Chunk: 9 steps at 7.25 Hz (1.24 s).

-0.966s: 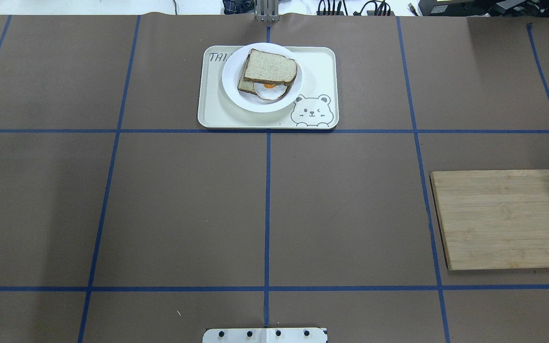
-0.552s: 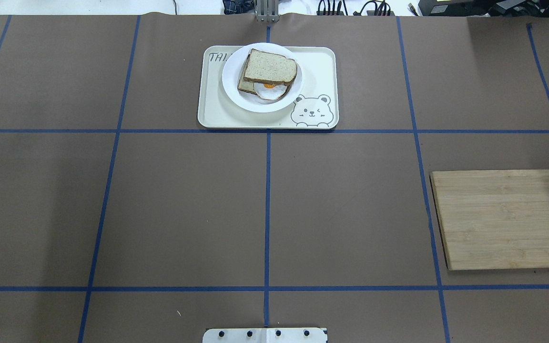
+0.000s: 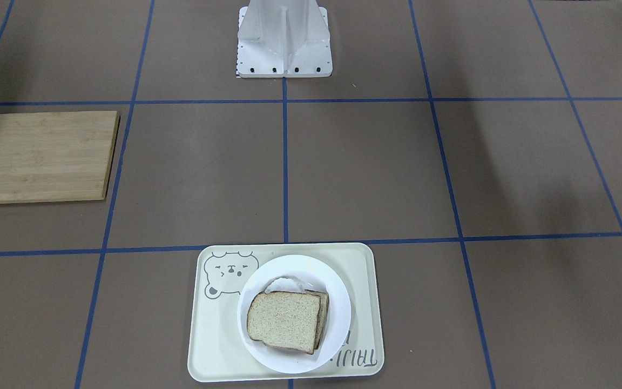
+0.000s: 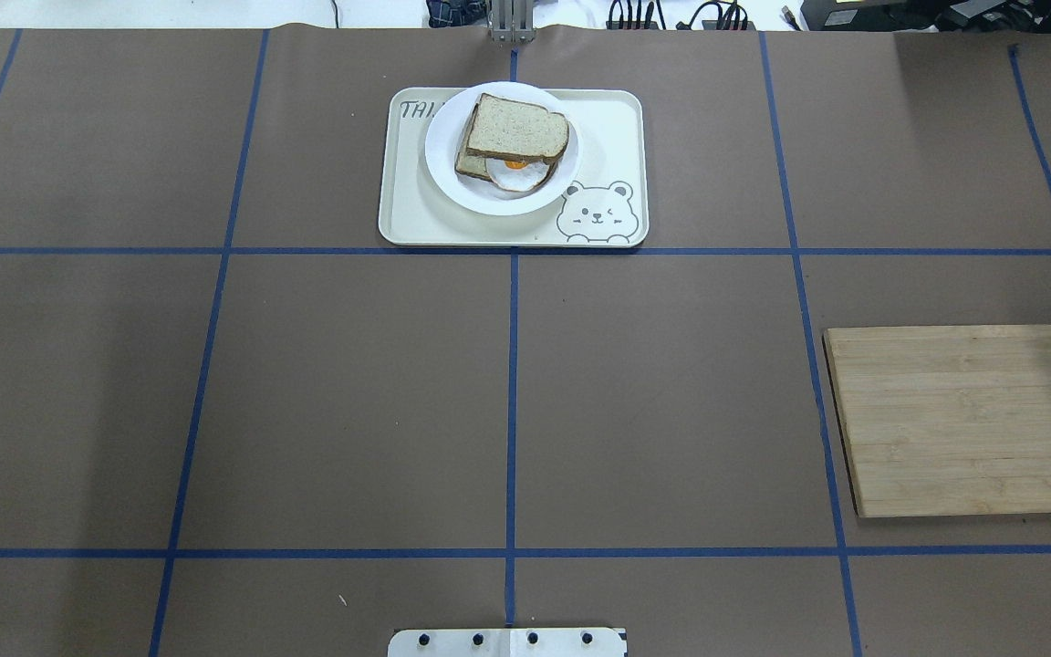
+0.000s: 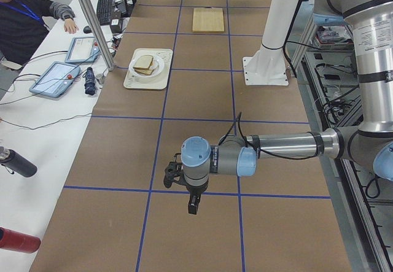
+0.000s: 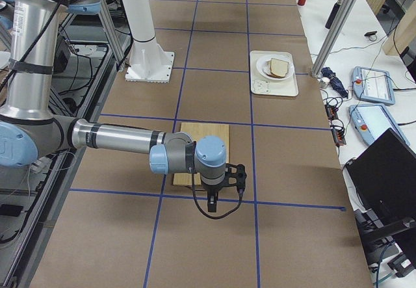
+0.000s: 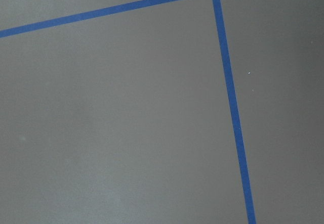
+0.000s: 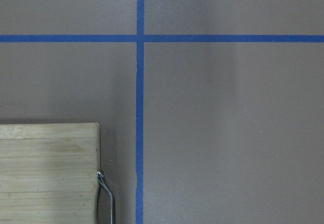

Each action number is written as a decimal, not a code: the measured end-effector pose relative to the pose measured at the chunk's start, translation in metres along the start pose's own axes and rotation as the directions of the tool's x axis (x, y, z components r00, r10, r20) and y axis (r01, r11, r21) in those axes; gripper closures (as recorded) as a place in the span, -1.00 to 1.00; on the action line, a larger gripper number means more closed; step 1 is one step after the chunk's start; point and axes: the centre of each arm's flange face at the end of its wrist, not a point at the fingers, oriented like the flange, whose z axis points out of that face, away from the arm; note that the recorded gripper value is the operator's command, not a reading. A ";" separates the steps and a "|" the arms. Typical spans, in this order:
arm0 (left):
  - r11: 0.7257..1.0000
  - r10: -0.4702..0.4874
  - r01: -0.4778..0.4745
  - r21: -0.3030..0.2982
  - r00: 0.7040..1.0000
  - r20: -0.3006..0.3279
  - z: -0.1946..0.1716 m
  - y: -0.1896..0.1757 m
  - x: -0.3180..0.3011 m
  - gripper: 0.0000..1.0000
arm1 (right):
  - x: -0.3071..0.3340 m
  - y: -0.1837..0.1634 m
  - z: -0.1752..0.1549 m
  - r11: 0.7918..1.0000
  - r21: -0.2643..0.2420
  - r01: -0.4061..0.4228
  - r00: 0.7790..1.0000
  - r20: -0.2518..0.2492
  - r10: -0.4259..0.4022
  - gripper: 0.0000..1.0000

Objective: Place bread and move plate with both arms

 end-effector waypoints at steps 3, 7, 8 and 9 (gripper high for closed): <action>1.000 0.006 -0.006 0.002 1.000 0.000 0.000 -0.001 0.001 -0.97 | -0.002 -0.001 -0.001 1.000 0.003 0.007 1.000 0.008 -0.007 -1.00; 1.000 0.007 -0.007 0.005 1.000 -0.003 -0.002 -0.001 0.002 -0.97 | -0.006 -0.003 -0.004 1.000 0.009 0.028 1.000 0.009 -0.029 -1.00; 1.000 0.010 -0.009 0.008 1.000 -0.008 -0.003 -0.002 0.004 -0.97 | -0.007 -0.003 -0.004 1.000 0.009 0.029 1.000 0.009 -0.029 -1.00; 1.000 0.011 -0.011 0.010 1.000 -0.011 -0.003 -0.002 0.005 -0.97 | -0.007 -0.003 -0.005 1.000 0.009 0.029 1.000 0.009 -0.029 -1.00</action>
